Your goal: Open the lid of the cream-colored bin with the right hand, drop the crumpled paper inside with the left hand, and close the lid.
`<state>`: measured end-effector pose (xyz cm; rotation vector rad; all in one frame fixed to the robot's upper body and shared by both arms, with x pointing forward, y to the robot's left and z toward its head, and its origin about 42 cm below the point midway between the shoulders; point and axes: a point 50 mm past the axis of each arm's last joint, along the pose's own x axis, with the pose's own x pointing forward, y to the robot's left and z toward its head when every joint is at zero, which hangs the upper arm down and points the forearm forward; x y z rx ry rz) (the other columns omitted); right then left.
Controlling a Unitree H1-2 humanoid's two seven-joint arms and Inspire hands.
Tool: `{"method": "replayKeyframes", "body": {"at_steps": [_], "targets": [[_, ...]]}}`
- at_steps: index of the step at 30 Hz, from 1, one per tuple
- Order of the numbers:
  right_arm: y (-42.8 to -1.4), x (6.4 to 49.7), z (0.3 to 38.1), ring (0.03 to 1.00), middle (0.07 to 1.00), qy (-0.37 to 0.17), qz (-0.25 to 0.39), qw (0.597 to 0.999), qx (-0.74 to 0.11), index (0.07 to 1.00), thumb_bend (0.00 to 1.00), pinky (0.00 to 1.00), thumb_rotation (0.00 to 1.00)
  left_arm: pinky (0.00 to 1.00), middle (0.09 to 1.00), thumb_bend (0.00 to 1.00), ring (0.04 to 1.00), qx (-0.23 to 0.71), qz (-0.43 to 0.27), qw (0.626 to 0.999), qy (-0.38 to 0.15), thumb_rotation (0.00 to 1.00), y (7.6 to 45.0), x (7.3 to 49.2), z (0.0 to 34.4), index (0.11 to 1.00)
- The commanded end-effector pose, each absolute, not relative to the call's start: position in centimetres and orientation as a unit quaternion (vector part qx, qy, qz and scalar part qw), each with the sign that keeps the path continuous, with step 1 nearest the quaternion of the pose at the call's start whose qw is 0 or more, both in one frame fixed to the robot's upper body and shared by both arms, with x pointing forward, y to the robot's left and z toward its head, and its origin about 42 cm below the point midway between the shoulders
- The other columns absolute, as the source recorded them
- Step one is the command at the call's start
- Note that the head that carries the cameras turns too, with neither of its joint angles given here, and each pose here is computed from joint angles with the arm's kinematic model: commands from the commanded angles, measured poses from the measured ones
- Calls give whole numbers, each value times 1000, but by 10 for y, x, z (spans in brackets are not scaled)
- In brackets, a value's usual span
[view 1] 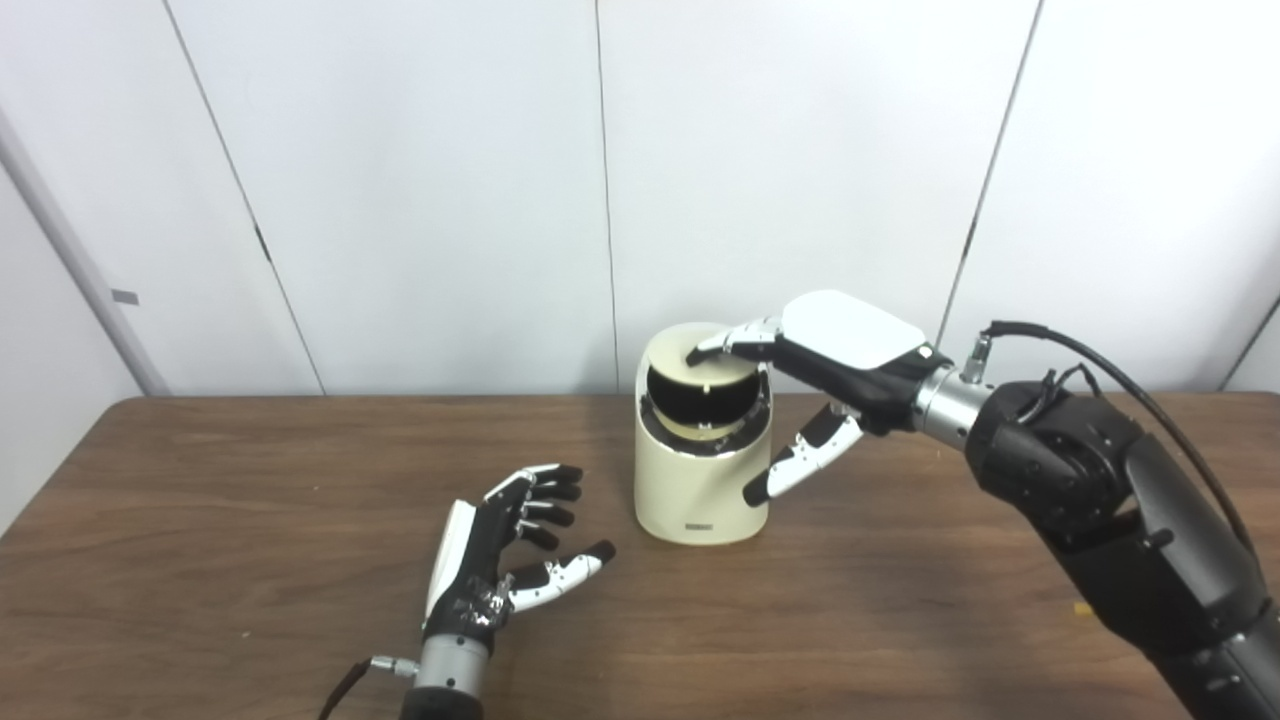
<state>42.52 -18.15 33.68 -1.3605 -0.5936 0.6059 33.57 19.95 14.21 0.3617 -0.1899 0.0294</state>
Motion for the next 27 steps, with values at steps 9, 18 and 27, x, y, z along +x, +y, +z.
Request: {"method": "replayKeyframes", "body": {"at_steps": [9,18,27], "targets": [[-180,418,341,874,833,-270,274,676,-629,834,767,745,463,526,686,710,622,181,22,973,-140,71,196,341,166,714],[-179,417,330,864,823,-261,283,670,-634,819,756,757,455,527,688,709,625,184,23,973,-136,76,195,340,168,714],[-180,416,326,874,823,-261,300,659,-638,805,765,760,484,526,689,706,624,184,24,973,-135,72,194,339,170,713]]}}
